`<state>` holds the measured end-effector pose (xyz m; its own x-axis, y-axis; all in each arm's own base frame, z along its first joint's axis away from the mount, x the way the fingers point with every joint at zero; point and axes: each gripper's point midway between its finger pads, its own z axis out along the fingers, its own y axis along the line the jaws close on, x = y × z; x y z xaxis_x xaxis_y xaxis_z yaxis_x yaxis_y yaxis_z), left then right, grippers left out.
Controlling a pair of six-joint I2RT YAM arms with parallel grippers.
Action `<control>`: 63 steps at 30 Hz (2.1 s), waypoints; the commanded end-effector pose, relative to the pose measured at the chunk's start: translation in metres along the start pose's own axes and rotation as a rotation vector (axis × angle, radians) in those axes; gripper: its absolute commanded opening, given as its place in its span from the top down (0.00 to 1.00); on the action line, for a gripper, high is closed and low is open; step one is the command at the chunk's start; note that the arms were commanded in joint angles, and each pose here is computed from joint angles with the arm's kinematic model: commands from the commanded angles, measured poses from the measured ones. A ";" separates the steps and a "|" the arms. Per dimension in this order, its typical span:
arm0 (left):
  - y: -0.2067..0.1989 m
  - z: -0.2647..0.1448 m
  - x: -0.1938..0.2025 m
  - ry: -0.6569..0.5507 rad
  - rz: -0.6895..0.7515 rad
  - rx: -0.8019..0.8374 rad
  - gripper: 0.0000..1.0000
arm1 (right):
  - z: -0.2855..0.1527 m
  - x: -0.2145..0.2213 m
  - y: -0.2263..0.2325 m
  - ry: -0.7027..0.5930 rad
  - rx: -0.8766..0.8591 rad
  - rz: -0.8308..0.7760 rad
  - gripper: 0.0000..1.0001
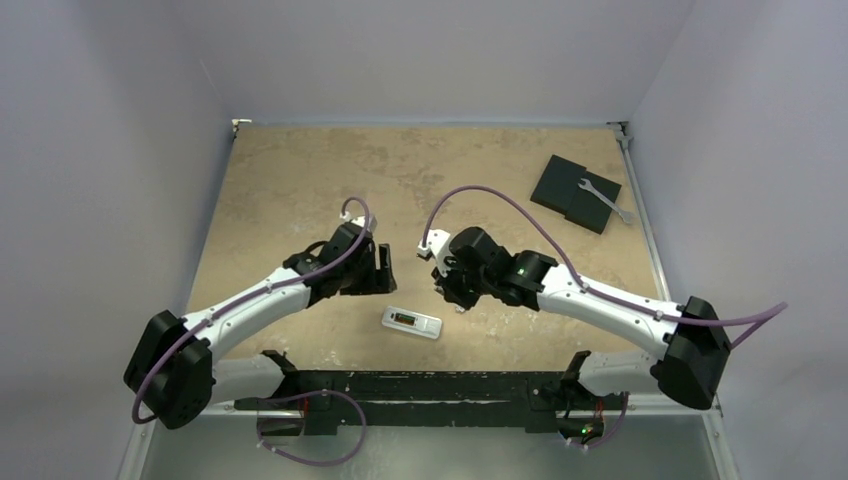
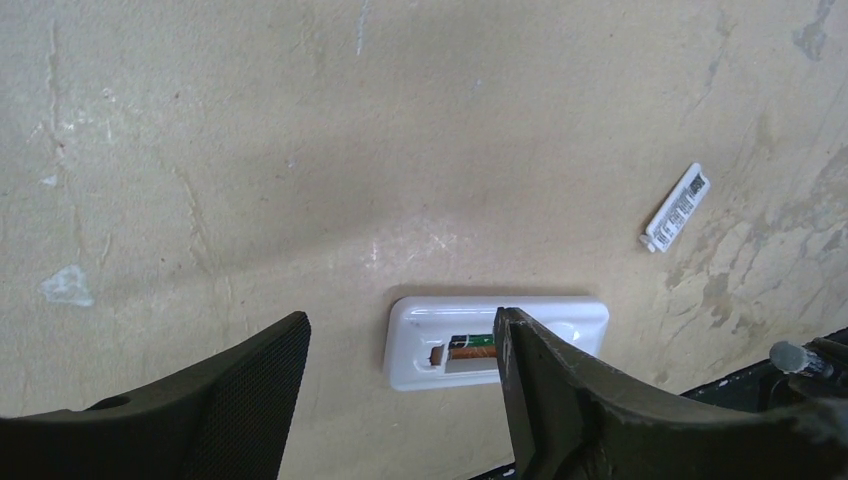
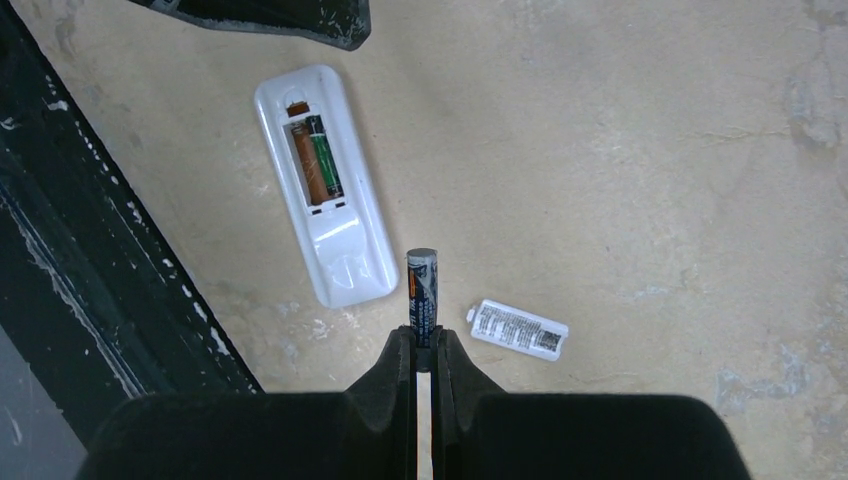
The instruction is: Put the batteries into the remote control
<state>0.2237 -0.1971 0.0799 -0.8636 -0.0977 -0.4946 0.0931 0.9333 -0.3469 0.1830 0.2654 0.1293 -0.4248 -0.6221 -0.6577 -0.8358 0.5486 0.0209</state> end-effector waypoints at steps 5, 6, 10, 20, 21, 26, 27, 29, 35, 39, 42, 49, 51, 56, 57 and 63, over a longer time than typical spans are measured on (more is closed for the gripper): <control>0.011 -0.002 0.004 -0.022 -0.074 0.014 0.28 | 0.009 -0.027 0.022 -0.042 -0.076 -0.077 0.96; 0.010 -0.001 0.007 -0.008 -0.084 0.032 0.26 | 0.012 -0.027 0.023 -0.037 -0.083 -0.078 0.96; 0.010 0.001 0.011 0.007 -0.118 0.068 0.13 | 0.022 -0.026 0.029 -0.016 -0.102 -0.082 0.96; 0.007 0.003 0.020 0.030 -0.190 0.187 0.13 | 0.042 -0.021 0.045 0.035 -0.134 -0.106 0.96; 0.006 0.003 0.022 0.038 -0.200 0.203 0.13 | 0.044 -0.020 0.046 0.041 -0.138 -0.108 0.96; 0.007 0.004 0.031 0.065 -0.232 0.247 0.15 | 0.053 -0.017 0.050 0.070 -0.152 -0.109 0.95; 0.008 0.004 0.032 0.065 -0.236 0.246 0.15 | 0.056 -0.016 0.050 0.079 -0.153 -0.108 0.95; 0.012 0.003 0.031 0.057 -0.247 0.243 0.15 | 0.059 -0.017 0.051 0.082 -0.156 -0.108 0.94; 0.021 0.000 0.030 0.033 -0.283 0.233 0.16 | 0.067 -0.017 0.056 0.091 -0.179 -0.105 0.93; 0.025 -0.001 0.028 0.020 -0.301 0.230 0.16 | 0.072 -0.016 0.061 0.106 -0.200 -0.103 0.92; 0.028 -0.001 0.027 0.013 -0.305 0.217 0.17 | 0.076 -0.014 0.063 0.123 -0.208 -0.107 0.92; 0.029 -0.002 0.024 -0.002 -0.303 0.211 0.17 | 0.082 -0.011 0.068 0.142 -0.219 -0.116 0.92; 0.029 -0.002 0.025 0.002 -0.303 0.208 0.17 | 0.084 -0.011 0.069 0.143 -0.220 -0.116 0.91; 0.029 -0.002 0.026 0.005 -0.302 0.210 0.18 | 0.089 -0.008 0.069 0.164 -0.220 -0.114 0.90; 0.029 -0.002 0.026 0.005 -0.301 0.211 0.18 | 0.090 -0.007 0.069 0.168 -0.220 -0.115 0.89; 0.029 -0.002 0.026 0.005 -0.300 0.211 0.18 | 0.093 -0.004 0.070 0.183 -0.223 -0.119 0.86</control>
<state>0.1984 -0.1727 0.0548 -0.8819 -0.3412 -0.3254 -0.0705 0.7778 -0.6245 0.1576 0.3444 0.0488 -0.3829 -0.7893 -0.4799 -0.9200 0.3726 0.1212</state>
